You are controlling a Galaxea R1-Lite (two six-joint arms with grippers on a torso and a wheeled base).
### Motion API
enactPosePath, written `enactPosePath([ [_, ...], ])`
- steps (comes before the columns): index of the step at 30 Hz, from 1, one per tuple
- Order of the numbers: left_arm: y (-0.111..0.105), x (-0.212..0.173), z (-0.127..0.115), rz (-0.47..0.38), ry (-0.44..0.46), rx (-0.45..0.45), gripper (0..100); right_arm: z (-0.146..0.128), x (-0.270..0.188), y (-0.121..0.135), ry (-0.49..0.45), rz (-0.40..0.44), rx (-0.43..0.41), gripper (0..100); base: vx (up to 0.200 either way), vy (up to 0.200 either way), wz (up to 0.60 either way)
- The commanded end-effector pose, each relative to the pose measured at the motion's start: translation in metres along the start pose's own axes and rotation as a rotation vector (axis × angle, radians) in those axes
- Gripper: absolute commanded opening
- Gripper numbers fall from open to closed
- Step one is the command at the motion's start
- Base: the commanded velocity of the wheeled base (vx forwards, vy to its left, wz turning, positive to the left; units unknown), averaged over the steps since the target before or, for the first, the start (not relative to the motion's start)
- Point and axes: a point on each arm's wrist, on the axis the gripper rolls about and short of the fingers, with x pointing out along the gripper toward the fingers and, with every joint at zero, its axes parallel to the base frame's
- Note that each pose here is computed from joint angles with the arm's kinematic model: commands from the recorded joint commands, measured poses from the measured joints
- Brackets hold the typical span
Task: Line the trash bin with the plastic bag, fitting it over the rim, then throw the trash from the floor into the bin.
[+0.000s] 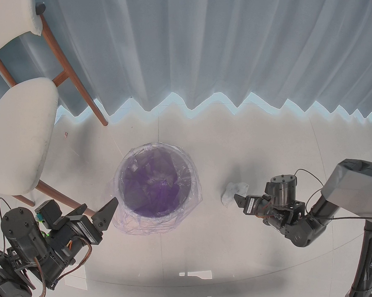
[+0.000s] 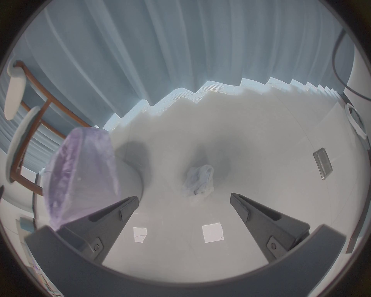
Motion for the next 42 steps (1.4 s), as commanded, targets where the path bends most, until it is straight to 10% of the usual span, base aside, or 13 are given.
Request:
enactPosePath([
  [1,0.006,0.0,0.011,0.009,-0.044,0.044,100,-0.015,0.075,-0.025,0.046,-0.077,-0.03,100,0.0,0.0,0.0],
  [22,0.029,0.002,0.032,0.078,-0.121,0.044,100,-0.012,0.164,-0.022,0.126,-0.126,0.068,100,0.0,0.0,0.0],
  [23,0.029,0.002,0.032,0.081,-0.122,0.043,100,-0.013,0.165,-0.021,0.126,-0.125,0.068,0,0.0,0.0,0.0],
  [33,0.033,-0.003,0.039,0.1,-0.163,0.075,100,0.015,0.142,-0.02,0.088,-0.126,0.137,0,0.0,0.0,0.0],
  [42,0.034,-0.026,0.053,0.11,-0.25,0.192,100,0.116,-0.04,-0.001,-0.073,0.003,0.289,0,0.0,0.0,0.0],
])
